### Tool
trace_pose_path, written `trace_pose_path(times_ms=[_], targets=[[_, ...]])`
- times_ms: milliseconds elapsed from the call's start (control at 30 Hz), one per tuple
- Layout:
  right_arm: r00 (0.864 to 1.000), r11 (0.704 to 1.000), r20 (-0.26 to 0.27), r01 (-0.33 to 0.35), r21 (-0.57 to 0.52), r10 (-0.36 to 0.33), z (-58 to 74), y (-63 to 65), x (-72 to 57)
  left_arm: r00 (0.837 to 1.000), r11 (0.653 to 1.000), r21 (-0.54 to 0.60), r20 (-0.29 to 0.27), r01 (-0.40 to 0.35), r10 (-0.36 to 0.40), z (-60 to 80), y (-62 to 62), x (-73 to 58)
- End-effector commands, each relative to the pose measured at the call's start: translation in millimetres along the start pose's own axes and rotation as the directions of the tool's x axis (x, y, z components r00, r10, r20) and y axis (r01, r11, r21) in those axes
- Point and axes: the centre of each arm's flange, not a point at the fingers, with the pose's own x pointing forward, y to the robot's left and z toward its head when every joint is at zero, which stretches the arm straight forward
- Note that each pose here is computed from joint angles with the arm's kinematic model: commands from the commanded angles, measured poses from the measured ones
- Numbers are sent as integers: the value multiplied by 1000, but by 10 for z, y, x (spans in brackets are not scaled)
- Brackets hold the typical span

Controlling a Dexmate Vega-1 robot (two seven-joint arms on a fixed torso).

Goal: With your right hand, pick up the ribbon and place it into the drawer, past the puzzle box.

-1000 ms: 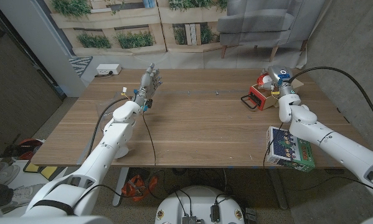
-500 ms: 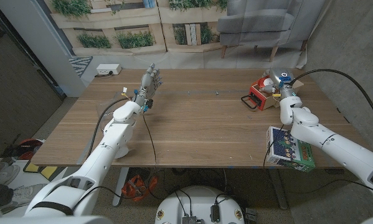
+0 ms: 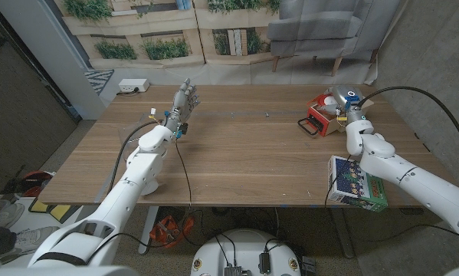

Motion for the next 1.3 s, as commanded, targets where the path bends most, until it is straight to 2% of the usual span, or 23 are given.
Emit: trace_pose_path(times_ms=[33, 567, 1300], targets=[[1000, 1000, 6, 14, -13, -14, 21, -46, -39, 1000, 1000, 2, 4, -1, 1, 23, 4, -41], [999, 997, -6, 46, -58, -46, 64, -89, -80, 1000, 1000, 1, 7, -1, 1, 38, 10, -68], [997, 997, 7, 74, -35, -74, 73, -144, -75, 1000, 1000, 0, 8, -4, 4, 36, 9, -71]])
